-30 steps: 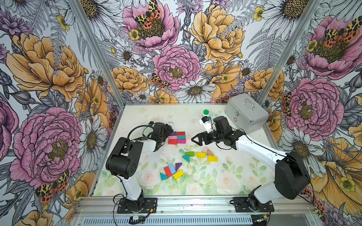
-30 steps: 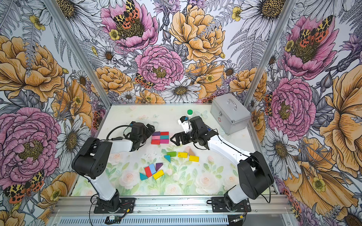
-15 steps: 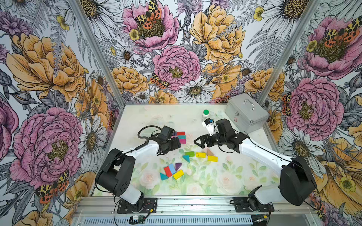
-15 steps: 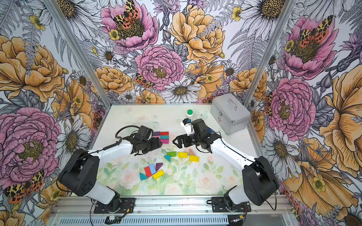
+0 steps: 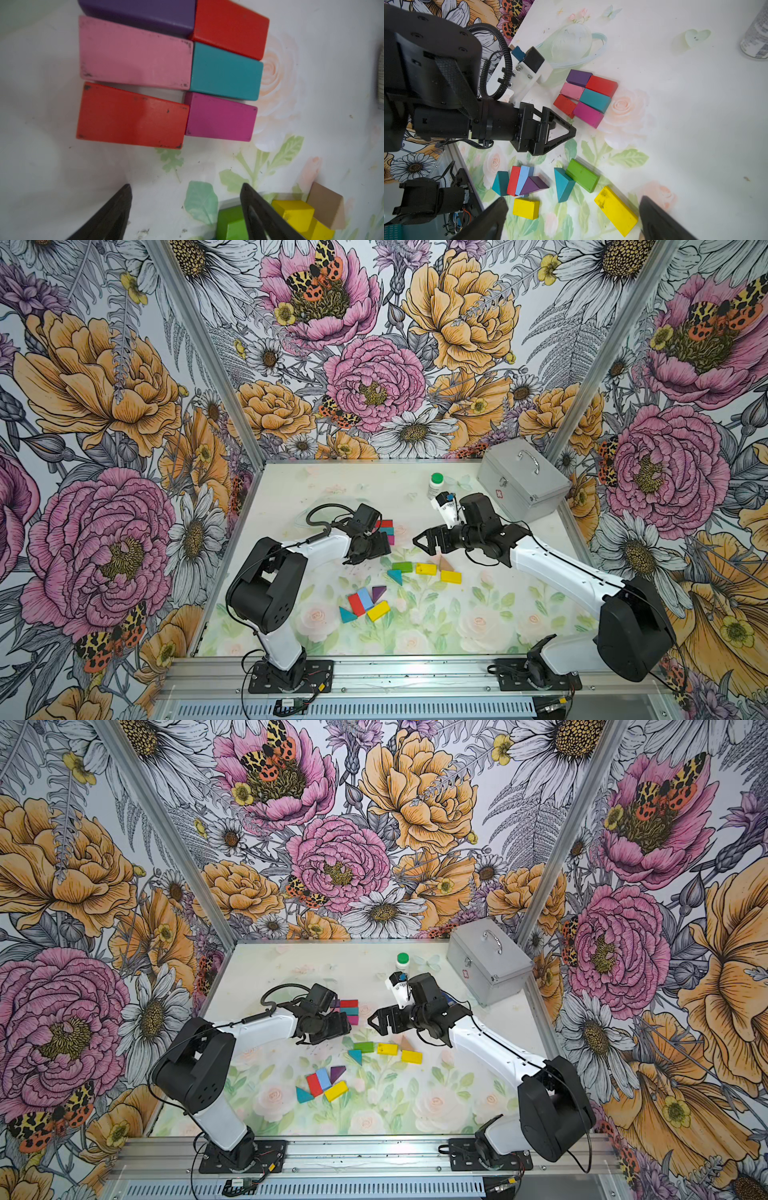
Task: Assemble a piece of candy with building blocks
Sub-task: Assemble the building block at the center of the board.
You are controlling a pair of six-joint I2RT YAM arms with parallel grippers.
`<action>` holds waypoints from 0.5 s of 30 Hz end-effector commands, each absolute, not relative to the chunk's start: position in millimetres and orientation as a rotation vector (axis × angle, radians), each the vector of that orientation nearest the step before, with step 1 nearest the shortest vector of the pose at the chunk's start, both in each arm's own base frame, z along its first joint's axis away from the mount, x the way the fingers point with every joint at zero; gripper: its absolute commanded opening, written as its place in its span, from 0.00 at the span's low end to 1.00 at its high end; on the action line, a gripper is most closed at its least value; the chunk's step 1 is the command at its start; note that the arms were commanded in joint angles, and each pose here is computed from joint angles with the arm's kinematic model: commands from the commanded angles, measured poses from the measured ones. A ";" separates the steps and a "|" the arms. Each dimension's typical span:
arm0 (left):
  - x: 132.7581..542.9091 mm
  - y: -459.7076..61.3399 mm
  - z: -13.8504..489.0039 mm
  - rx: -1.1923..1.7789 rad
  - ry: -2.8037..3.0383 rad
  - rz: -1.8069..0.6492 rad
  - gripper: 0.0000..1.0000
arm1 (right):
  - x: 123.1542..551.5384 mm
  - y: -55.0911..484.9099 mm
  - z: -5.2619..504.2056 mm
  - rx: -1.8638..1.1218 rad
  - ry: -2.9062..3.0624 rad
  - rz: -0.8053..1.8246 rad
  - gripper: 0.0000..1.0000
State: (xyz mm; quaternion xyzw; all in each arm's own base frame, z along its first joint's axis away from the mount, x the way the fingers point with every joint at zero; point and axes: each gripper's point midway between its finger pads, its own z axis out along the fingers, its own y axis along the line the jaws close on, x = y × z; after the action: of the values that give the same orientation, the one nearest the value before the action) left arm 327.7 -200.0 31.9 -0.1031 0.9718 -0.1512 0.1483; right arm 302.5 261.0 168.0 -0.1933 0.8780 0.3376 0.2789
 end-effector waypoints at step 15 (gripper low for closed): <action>350.8 -201.6 28.6 -0.267 2.772 -0.411 0.82 | 305.5 255.2 167.3 -0.498 2.359 0.874 1.00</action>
State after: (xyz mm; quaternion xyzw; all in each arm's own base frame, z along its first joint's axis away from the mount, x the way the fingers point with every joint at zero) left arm 342.0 -205.2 30.5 -0.0944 0.9719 -0.1511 0.1539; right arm 302.4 260.9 167.8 -0.1932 0.8783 0.3373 0.2785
